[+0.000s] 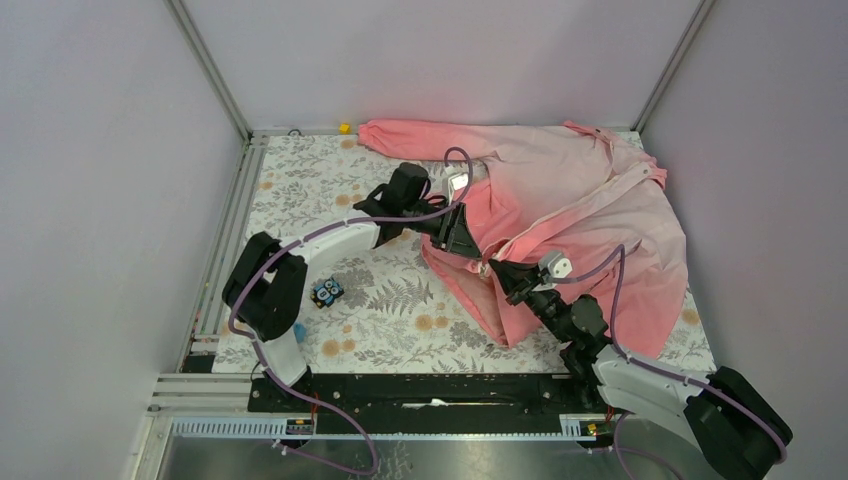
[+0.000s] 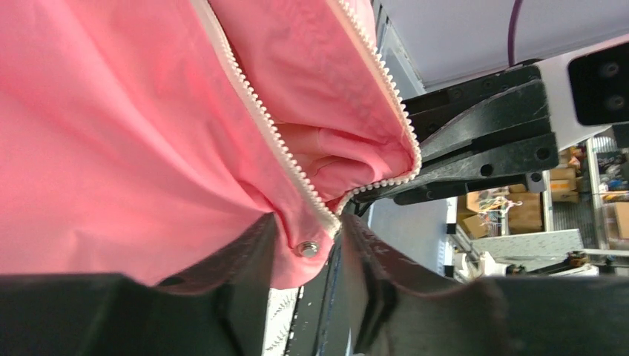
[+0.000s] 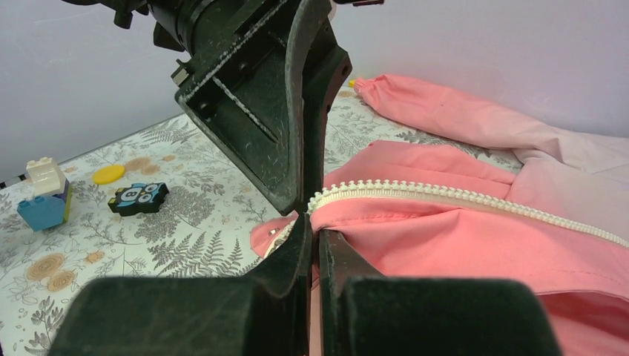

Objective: Zip up the jacket

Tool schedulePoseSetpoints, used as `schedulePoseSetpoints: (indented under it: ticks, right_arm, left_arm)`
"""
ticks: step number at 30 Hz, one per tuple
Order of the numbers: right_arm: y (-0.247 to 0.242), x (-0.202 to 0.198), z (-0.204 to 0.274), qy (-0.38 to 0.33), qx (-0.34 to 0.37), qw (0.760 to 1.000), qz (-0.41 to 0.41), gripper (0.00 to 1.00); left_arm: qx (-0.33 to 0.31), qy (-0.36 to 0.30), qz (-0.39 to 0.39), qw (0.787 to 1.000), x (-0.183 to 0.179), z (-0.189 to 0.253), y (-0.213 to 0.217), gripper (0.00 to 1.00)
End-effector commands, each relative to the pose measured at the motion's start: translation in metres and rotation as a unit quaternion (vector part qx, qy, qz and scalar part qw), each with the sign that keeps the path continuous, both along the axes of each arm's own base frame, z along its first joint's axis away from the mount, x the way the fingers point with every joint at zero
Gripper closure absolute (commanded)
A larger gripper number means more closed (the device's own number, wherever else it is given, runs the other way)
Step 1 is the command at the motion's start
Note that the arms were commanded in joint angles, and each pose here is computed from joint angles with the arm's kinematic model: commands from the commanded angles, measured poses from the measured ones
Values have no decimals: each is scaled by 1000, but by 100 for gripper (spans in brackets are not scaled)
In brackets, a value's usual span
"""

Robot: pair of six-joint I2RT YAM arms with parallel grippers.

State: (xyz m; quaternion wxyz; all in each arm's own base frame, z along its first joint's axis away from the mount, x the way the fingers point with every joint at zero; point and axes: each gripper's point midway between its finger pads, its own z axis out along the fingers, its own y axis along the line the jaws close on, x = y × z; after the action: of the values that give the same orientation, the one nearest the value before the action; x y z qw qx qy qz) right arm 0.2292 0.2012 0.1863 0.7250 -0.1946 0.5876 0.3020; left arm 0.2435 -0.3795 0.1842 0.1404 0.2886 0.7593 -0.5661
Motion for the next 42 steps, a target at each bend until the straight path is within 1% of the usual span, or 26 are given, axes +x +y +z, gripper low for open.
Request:
schedulePoseSetpoints:
  ticks: [1, 5, 9, 12, 23, 29, 32, 36, 38, 42]
  right_arm:
    - [-14, -17, -45, 27, -18, 999, 1, 100]
    - [-16, -17, -46, 27, -17, 999, -2, 100]
    - [-16, -18, -45, 25, -15, 1000, -2, 100]
    - [-16, -18, -44, 25, -15, 1000, -2, 100]
    - [-16, -17, -44, 24, -15, 1000, -2, 100]
    - [-16, -17, -43, 22, -14, 1000, -2, 100]
    - [-16, -17, -43, 23, -13, 1000, -3, 100]
    - [-16, -18, -43, 22, -13, 1000, -2, 100]
    - [-16, -18, -43, 22, -13, 1000, -2, 100]
    - [-16, -18, -43, 22, -13, 1000, -2, 100]
  left_arm:
    - [-45, -32, 12, 998, 1, 30, -1, 56]
    - [-46, -28, 11, 998, -5, 28, 3, 52]
    - [-31, -35, 27, 999, -8, 21, 12, 42]
    - [-32, -37, 36, 998, -9, 20, 16, 38]
    - [-39, -3, 34, 999, -5, 4, 7, 36]
    - [-50, -4, 14, 999, -13, 8, 2, 38]
    - [-51, -5, 10, 999, -16, 9, 2, 43]
    - [-55, -6, 1, 998, -21, 12, 1, 48]
    - [-54, -7, -2, 999, -22, 12, 0, 54]
    - [-48, -12, -5, 999, -25, 11, 1, 55]
